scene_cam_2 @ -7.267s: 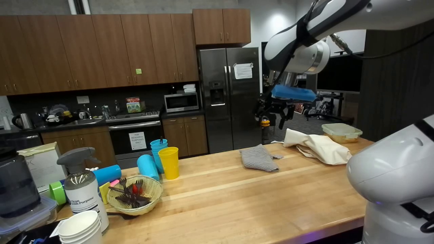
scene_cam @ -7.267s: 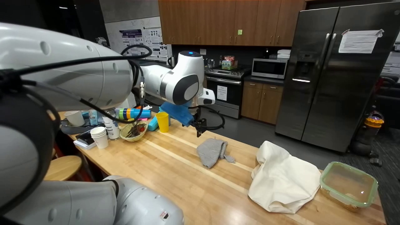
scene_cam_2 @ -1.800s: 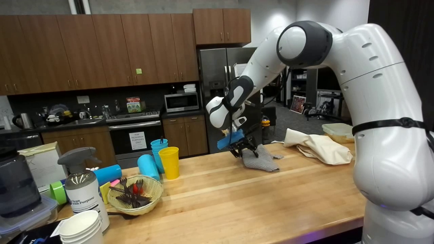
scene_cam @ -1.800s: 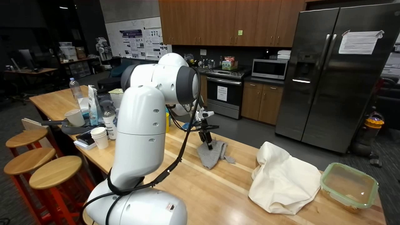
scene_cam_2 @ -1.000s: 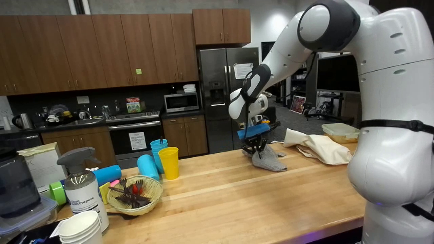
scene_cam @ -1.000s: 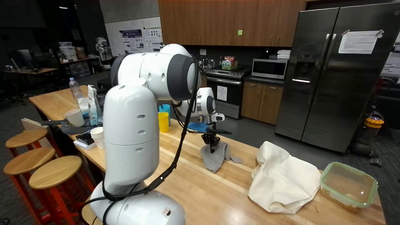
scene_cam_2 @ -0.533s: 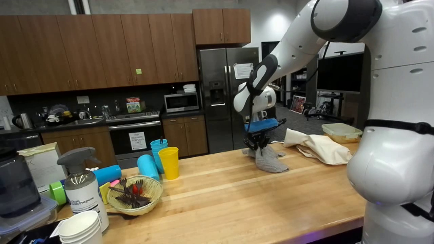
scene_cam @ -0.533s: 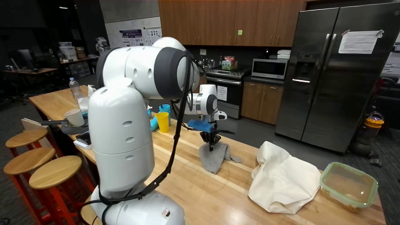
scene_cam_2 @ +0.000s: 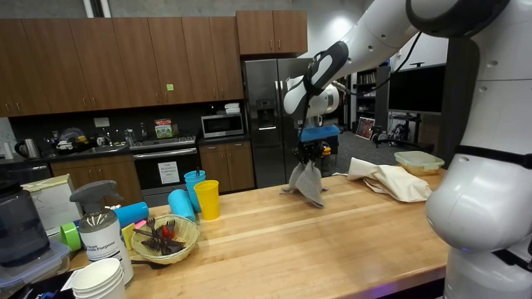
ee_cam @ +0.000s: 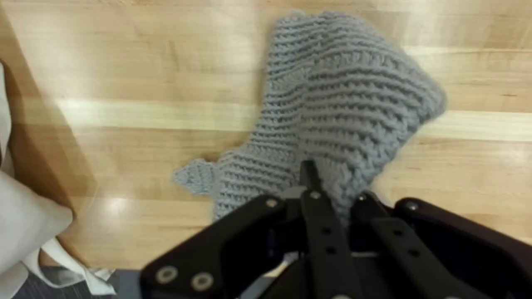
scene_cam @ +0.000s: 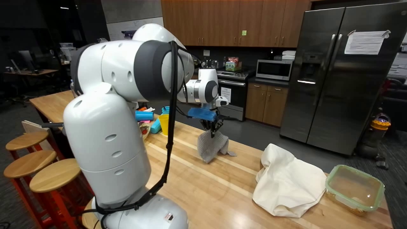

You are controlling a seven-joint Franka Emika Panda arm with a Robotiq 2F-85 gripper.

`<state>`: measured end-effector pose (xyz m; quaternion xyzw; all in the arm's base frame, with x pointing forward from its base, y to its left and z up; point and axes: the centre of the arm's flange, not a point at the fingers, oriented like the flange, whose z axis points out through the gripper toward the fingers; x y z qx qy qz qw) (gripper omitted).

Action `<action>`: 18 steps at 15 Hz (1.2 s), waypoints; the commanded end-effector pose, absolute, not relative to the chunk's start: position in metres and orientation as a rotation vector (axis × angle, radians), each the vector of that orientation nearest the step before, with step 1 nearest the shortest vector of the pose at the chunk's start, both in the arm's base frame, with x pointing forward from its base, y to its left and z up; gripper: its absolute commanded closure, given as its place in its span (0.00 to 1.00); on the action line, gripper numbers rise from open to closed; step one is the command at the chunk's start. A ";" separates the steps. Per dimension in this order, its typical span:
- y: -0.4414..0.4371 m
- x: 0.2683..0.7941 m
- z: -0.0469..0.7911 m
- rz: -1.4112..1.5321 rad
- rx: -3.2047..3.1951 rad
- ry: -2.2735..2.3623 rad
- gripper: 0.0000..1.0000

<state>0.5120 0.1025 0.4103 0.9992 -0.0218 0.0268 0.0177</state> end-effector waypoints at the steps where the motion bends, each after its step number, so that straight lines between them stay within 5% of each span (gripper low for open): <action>1: 0.124 0.508 0.470 0.173 3.107 0.030 0.99; 10: 0.193 0.491 0.576 0.370 3.041 0.203 0.99; 18: 0.183 0.489 0.523 0.235 3.070 0.192 0.99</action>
